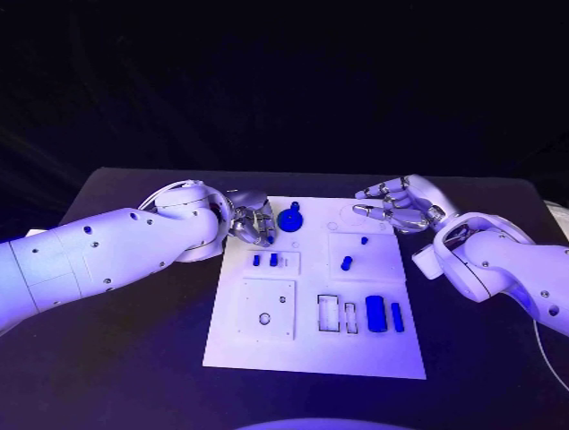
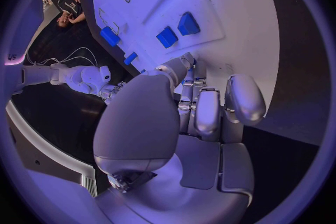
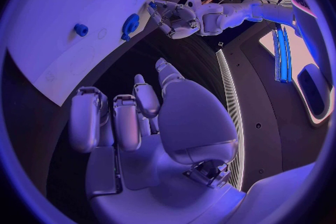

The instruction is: Assemble the parts on the task board

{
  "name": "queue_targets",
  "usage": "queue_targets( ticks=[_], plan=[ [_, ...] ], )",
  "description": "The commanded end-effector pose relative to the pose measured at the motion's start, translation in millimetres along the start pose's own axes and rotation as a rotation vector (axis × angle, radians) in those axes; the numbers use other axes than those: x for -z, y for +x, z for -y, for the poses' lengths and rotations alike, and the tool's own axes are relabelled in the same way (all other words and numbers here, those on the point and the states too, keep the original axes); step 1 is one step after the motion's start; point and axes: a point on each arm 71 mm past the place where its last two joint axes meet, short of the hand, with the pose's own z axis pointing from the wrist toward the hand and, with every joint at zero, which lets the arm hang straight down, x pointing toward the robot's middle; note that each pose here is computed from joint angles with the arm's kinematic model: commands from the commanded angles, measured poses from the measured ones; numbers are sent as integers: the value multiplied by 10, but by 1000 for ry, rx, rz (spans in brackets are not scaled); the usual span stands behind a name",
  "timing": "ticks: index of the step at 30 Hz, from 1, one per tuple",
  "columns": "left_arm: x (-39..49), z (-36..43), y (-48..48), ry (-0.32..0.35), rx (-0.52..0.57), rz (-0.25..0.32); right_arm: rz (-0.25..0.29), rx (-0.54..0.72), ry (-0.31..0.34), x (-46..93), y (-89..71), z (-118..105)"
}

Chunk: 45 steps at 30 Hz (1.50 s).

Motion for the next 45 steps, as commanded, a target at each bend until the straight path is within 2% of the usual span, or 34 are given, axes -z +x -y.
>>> queue_targets(
  ticks=[1,32,36,39,43,45],
  plan=[
    [2,-3,39,-11,-13,-32,-16,0,-5,-1,18,-7],
    [-3,-67,26,-44,-5,-20,-12,13,7,1,2,16],
    [10,-111,14,-54,-3,-14,-38,25,35,1,4,57],
    [32,-162,-5,-54,11,-1,-69,79,57,3,-1,106],
    [78,-251,-61,-33,127,51,-119,192,72,16,-6,157],
    [112,-296,-110,3,245,103,-154,274,73,26,9,167]
  ],
)
